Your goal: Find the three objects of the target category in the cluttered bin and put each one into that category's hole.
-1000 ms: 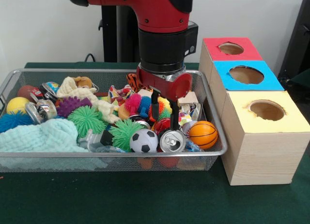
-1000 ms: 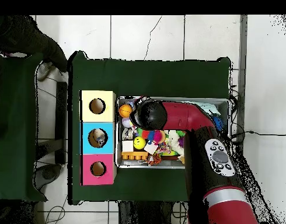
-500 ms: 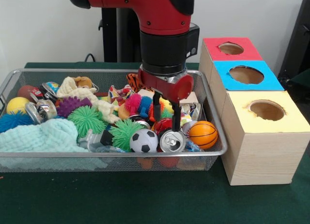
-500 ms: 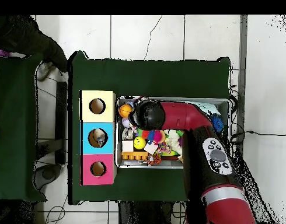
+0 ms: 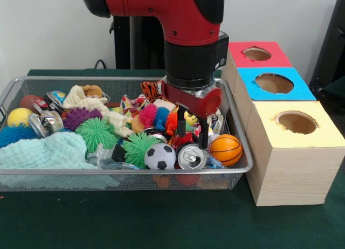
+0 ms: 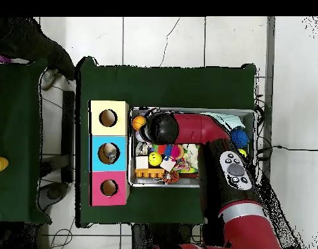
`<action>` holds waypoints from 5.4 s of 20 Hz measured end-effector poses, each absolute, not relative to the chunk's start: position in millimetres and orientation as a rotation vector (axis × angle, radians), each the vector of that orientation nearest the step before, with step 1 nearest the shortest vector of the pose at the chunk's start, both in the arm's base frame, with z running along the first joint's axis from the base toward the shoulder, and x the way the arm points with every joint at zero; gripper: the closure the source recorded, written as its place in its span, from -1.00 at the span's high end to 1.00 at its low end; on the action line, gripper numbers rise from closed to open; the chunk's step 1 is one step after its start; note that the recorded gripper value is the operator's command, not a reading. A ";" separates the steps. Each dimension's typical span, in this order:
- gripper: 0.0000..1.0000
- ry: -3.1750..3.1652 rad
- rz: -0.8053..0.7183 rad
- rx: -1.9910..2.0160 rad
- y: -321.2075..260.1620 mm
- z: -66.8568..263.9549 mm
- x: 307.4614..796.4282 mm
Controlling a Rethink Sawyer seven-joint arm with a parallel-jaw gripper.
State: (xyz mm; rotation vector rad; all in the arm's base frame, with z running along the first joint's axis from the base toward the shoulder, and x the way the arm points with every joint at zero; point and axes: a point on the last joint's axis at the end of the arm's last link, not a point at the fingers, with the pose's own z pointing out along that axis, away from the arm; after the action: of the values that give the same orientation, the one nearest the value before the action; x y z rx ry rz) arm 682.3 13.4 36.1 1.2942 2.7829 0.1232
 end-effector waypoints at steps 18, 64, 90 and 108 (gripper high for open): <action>1.00 2.797 0.126 1.249 34.1 26.2 688.7; -1.00 2.749 0.165 1.201 59.7 1.7 695.5; -1.00 2.721 0.180 1.161 88.4 76.6 696.5; -1.00 2.698 0.159 1.227 71.2 118.6 700.3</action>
State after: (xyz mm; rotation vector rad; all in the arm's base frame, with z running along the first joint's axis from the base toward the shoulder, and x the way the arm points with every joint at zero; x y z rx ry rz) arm 700.3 71.2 118.6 1.2271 2.6979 0.1587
